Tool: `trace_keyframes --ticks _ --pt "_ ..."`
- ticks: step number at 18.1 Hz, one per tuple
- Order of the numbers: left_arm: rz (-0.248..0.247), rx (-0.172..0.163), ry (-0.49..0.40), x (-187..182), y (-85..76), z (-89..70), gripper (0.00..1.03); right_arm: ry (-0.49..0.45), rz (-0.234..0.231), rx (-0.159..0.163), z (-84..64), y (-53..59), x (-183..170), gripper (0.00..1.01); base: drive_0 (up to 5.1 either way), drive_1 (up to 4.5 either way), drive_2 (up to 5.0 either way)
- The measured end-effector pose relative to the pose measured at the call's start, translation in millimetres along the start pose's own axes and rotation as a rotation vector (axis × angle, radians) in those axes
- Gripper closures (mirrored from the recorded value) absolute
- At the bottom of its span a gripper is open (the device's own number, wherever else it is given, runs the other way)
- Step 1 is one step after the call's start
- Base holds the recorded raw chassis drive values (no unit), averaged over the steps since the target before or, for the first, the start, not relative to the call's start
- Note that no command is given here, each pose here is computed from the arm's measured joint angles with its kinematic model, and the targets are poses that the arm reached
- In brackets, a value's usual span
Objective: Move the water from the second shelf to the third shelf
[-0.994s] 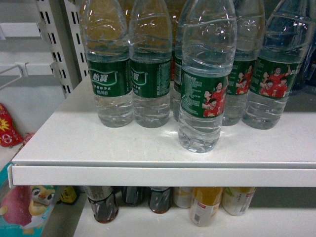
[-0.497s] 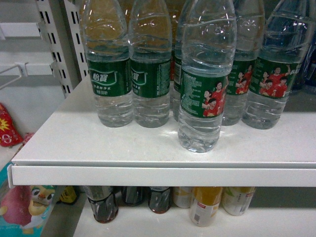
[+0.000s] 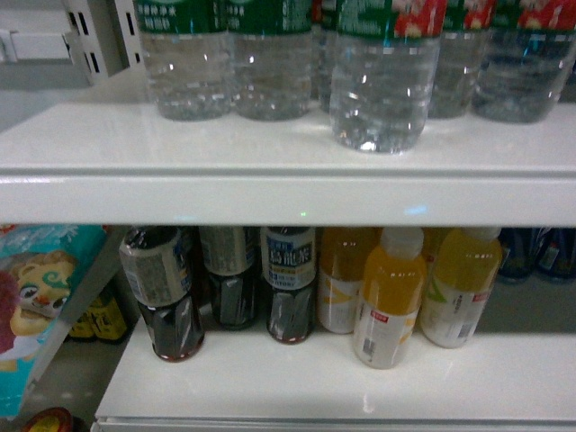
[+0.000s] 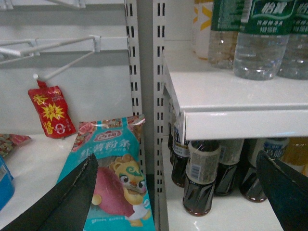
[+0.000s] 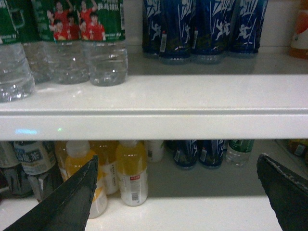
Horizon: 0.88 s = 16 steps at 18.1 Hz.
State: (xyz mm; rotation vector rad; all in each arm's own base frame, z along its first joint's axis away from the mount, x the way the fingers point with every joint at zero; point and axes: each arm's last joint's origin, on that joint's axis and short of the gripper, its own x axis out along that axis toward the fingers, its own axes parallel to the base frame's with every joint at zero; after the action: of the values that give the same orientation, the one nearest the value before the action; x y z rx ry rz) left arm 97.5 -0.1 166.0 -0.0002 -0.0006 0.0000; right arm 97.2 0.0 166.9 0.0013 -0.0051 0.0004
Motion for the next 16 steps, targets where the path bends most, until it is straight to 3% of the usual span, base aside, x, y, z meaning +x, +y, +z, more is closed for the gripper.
trace_keyframes --ticks 16 --pt "-0.001 0.000 0.005 0.0 0.0 -0.5 0.05 0.006 -0.001 -0.002 -0.6 0.0 0.0 0.03 0.0 0.00 0.0"
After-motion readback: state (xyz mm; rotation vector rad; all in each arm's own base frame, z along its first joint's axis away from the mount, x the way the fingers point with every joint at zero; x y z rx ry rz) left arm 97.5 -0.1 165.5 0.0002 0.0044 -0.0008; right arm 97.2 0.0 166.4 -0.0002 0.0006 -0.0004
